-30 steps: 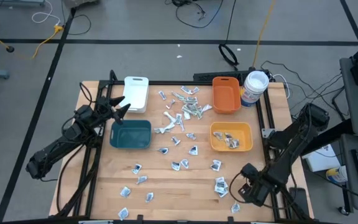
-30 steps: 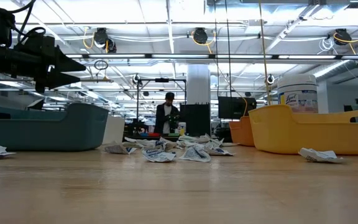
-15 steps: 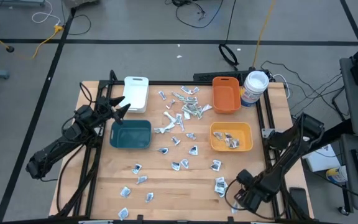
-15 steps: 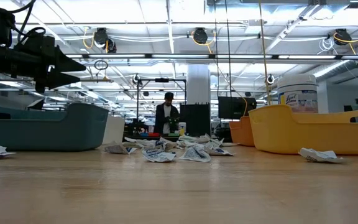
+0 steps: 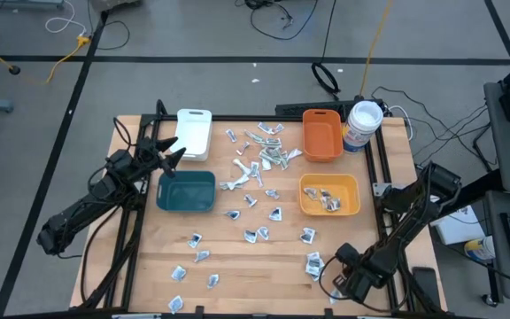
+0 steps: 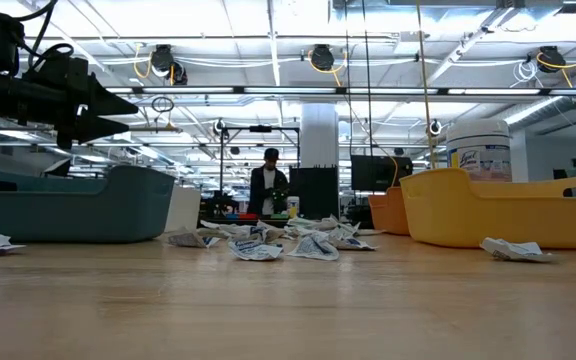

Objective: Pick & Place First Aid Supplies
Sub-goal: Put the antiseptic towelette into the yellow bin

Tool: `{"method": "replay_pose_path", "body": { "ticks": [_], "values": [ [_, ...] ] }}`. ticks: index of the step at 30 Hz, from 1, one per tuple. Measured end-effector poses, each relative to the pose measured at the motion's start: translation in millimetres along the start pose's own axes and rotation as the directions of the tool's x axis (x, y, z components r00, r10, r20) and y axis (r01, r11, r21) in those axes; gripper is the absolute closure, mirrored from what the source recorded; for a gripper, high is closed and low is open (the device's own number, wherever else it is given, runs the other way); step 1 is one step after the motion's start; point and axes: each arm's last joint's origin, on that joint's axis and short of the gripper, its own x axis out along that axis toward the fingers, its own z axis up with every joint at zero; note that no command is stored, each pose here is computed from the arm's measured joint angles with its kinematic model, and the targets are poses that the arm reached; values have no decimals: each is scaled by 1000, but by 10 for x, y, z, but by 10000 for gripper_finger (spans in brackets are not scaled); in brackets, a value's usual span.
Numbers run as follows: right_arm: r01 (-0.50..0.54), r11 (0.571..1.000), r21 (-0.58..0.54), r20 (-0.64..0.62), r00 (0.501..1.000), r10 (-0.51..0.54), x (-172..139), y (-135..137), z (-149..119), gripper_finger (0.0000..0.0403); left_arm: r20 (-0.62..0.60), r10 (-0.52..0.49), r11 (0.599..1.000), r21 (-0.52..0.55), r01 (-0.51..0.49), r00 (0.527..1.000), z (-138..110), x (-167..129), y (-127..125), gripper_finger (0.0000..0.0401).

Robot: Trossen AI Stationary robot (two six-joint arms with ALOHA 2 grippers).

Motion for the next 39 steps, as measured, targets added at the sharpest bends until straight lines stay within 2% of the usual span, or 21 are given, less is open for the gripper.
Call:
{"method": "replay_pose_path", "body": {
  "ticks": [3, 8, 11, 15, 19, 22, 27, 36, 39],
  "values": [
    [-20, 999, -25, -2, 1000, 20, -82, -12, 25, 393, 0, 0, 1000, 0, 0, 1000, 0, 0, 0, 95],
    [-49, 995, -86, -9, 999, 48, -283, -61, 109, 391, 0, 0, 1000, 0, 0, 1000, 0, 0, 0, 95],
    [-69, 983, -171, -9, 998, 68, -445, -73, 163, 397, 0, 0, 1000, 0, 0, 1000, 0, 0, 0, 95],
    [-118, 933, -339, -13, 993, 121, -636, -64, 243, 395, 0, 0, 1000, 0, 0, 1000, 0, 0, 0, 95],
    [-125, 871, -474, -5, 990, 139, -758, -54, 362, 399, 0, 0, 1000, 0, 0, 1000, 0, 0, 0, 95],
    [-93, 837, -539, 8, 993, 115, -829, -66, 516, 399, 0, 0, 1000, 0, 0, 1000, 0, 0, 0, 95],
    [-42, 810, -585, 32, 997, 75, -955, -145, 865, 398, 0, 0, 1000, 0, 0, 1000, 0, 0, 0, 96],
    [17, 776, -631, 50, 999, 19, -1058, -371, 1521, 397, 0, 0, 1000, 0, 0, 1000, 0, 0, 0, 95],
    [19, 780, -626, 61, 998, 25, -1089, -455, 1723, 397, 0, 0, 1000, 0, 0, 1000, 0, 0, 0, 95]
  ]
}}
